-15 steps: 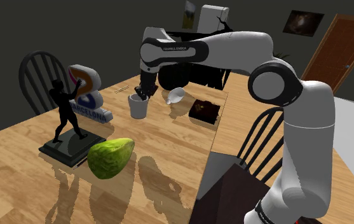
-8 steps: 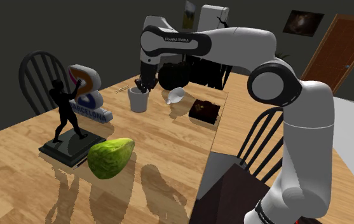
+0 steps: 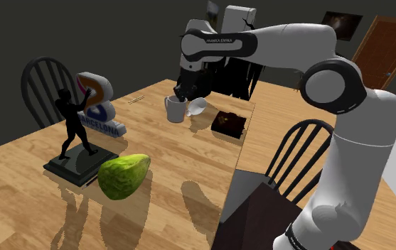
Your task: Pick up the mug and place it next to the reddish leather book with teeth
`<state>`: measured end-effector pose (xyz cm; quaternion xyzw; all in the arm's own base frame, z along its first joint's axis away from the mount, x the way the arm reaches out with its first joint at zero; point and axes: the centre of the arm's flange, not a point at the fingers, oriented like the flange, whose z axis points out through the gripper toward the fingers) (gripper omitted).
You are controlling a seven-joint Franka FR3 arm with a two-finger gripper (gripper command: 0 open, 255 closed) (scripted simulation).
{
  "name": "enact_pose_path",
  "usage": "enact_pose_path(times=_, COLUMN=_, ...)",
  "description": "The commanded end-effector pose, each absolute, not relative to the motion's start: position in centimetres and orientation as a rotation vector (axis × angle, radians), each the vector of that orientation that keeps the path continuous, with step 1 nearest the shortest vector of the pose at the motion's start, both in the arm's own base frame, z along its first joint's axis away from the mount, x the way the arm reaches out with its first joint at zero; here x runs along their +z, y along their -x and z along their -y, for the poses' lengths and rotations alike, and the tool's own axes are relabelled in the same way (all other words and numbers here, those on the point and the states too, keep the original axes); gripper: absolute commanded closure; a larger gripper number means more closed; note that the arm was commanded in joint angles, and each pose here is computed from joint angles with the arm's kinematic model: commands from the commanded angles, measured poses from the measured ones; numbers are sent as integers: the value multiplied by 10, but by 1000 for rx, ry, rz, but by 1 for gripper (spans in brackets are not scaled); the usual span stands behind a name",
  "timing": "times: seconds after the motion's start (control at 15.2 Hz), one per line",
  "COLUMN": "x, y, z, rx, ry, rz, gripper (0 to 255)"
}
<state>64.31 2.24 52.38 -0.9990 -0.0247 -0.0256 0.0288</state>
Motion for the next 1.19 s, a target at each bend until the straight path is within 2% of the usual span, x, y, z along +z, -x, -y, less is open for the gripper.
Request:
enact_pose_path(times=0.0, x=521, y=-632, z=-1, rx=-79, ry=3082, rz=79, gripper=255)
enact_pose_path(times=1.12, x=517, y=-546, z=191, rx=-79, ry=3082, rz=79, gripper=255)
